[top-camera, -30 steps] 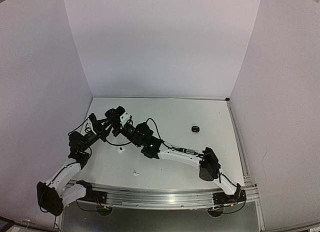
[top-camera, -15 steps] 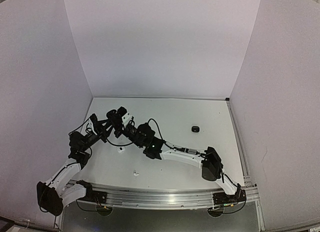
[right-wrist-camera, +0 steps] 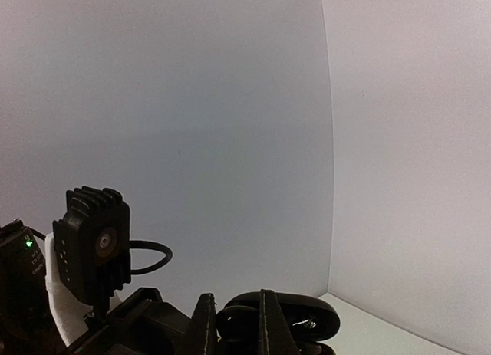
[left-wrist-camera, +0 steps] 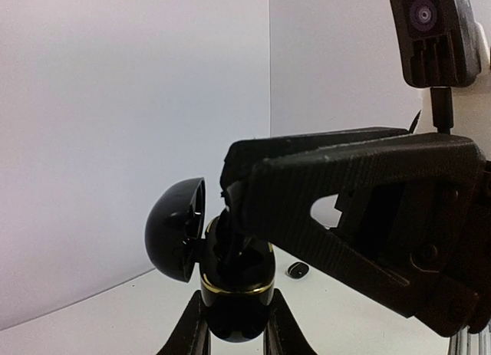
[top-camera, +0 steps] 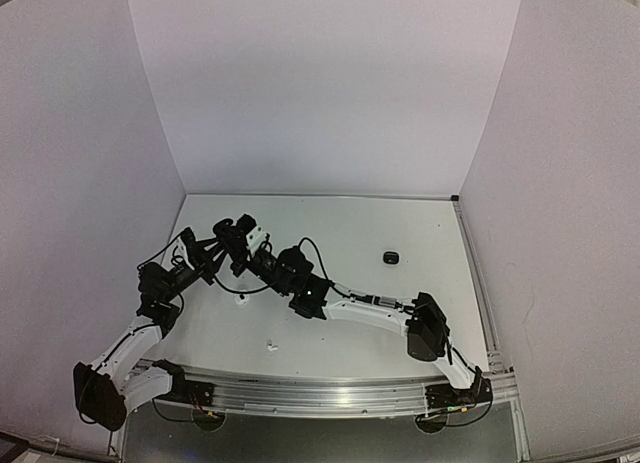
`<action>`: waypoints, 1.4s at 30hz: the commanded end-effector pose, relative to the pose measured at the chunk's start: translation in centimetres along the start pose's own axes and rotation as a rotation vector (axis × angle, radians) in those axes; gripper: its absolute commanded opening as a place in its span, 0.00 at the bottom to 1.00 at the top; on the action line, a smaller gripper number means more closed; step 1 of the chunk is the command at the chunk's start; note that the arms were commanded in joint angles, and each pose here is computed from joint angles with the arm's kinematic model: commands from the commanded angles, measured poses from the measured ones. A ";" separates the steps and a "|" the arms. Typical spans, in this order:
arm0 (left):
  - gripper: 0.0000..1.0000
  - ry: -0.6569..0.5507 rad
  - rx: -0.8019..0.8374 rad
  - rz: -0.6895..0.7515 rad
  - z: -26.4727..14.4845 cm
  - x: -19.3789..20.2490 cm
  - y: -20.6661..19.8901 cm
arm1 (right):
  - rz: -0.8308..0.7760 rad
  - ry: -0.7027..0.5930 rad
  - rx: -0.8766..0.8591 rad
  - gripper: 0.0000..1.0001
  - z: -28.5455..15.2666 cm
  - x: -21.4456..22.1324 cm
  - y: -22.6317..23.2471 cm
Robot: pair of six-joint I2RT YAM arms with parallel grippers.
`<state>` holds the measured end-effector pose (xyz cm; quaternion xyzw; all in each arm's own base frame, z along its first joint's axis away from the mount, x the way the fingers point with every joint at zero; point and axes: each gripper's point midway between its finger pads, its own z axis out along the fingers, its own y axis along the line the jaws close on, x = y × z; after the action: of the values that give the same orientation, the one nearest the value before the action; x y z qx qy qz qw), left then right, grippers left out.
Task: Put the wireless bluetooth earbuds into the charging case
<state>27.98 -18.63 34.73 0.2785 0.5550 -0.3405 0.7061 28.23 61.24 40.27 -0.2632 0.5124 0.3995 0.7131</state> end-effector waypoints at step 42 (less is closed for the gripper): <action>0.00 -0.103 0.008 0.106 -0.1 -2.8 -0.2 | 0.095 -0.121 -0.015 0.00 0.9 -2.6 0.1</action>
<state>27.70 -18.35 36.03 0.2912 0.5252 -0.3192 0.7331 28.08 61.33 42.27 -0.2322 0.4921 0.4377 0.7158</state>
